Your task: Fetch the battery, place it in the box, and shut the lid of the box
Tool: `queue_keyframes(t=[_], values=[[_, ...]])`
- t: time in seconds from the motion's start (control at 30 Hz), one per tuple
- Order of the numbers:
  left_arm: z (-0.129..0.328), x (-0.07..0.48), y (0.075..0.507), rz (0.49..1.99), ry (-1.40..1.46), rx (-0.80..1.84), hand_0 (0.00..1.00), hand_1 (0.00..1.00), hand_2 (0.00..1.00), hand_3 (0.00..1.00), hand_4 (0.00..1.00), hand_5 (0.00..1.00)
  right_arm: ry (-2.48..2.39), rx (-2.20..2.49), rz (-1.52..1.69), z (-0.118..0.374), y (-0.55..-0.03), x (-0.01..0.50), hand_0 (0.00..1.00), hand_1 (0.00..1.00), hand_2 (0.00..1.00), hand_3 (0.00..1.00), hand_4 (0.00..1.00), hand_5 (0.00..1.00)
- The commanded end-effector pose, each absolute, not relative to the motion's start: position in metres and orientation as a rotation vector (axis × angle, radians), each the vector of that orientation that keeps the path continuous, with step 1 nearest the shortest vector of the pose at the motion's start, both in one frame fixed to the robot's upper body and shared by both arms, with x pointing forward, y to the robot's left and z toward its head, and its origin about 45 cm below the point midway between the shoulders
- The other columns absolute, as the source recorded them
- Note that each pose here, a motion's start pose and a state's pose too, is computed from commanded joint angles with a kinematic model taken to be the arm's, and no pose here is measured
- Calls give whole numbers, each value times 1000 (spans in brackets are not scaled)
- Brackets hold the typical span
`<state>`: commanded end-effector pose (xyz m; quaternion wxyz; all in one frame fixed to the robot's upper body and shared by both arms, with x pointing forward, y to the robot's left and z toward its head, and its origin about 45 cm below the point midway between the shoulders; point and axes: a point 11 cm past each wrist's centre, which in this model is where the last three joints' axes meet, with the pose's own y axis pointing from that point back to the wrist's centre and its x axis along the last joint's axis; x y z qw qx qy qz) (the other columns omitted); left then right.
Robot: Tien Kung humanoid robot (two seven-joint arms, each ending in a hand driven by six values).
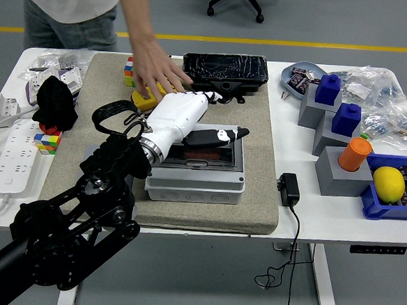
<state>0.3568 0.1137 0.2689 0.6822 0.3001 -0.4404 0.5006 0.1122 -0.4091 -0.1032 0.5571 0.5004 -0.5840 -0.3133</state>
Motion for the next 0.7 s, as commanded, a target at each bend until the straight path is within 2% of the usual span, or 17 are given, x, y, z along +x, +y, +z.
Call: queue_keyframes(t=[0.07,0.1,0.2,0.43,0.5,0.7], values=[[276,359,126,1198,-981,572,738,822,801,822,998,994,-1377,1183,-741,-104,-408,112,788,711,715,764,998,973],[279,360,134,1239,-965,516,791,856,825,830,998,989,-1376,1183,-741,-104,-408,112,788,711,714,764,998,973],[289,362,166,1368,-893,349,791,856,825,830,998,989,-1377,1182,-741,-104,-408,112,788,711,714,764,998,973],[280,354,206,1356,-717,135,800,879,857,838,998,998,-1383,1185,-736,-102,-408,116,788,711,714,764,998,974],[272,350,223,1377,-629,94,778,852,831,832,998,998,-1381,1186,-735,-103,-408,116,788,711,714,764,998,973],[242,344,270,1469,-280,57,779,854,835,823,998,998,-1374,1183,-733,-103,-409,114,788,711,715,764,998,974]])
